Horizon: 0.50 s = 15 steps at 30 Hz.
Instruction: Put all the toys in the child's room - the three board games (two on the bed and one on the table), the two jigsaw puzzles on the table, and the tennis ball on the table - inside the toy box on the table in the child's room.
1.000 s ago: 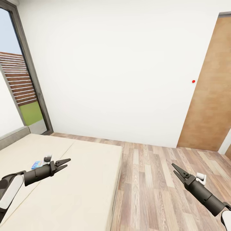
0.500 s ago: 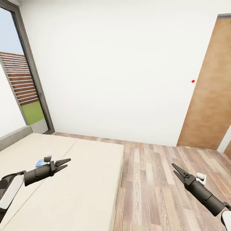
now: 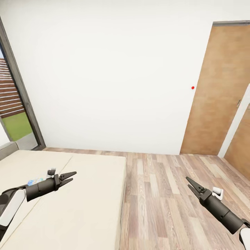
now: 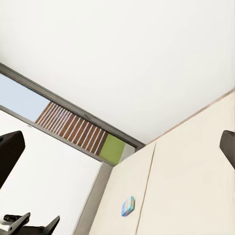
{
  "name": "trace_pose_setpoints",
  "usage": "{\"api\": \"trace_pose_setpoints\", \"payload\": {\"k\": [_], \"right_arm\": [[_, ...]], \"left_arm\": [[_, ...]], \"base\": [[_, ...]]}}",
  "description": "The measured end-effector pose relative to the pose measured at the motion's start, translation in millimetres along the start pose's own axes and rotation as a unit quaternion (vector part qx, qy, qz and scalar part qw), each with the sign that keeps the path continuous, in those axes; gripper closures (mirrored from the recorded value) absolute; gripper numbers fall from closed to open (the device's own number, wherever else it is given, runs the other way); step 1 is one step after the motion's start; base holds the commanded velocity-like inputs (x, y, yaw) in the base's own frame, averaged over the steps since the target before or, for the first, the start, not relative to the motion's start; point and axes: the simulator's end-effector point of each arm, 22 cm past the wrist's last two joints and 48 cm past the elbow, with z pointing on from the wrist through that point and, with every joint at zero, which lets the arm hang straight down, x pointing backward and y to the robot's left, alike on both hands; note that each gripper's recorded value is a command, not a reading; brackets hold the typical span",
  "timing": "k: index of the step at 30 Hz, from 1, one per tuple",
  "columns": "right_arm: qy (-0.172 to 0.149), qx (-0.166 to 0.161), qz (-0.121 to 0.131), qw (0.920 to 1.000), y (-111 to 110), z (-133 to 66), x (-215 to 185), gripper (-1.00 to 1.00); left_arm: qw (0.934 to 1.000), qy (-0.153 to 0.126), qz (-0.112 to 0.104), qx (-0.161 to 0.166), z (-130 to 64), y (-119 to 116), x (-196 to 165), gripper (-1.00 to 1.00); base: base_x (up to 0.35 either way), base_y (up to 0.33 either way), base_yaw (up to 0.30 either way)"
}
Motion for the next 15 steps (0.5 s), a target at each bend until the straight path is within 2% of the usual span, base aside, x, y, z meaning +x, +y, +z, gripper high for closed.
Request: {"api": "trace_pose_setpoints", "payload": {"k": [9,15], "right_arm": [[-0.001,-0.001,-0.001,1.0,1.5,-0.3,-1.1,-1.0],[-0.002,-0.002,-0.001,1.0,1.9,-0.2,-1.2,-1.0]], "left_arm": [[1.0,-0.001,0.002,0.001,-0.5,-1.7,-0.7,-1.0],[1.0,-0.001,0.002,0.001,-0.7,-1.9,-0.8,-1.0]], "base": [[0.0,0.163,-0.267],[0.0,0.24,-0.086]]}}
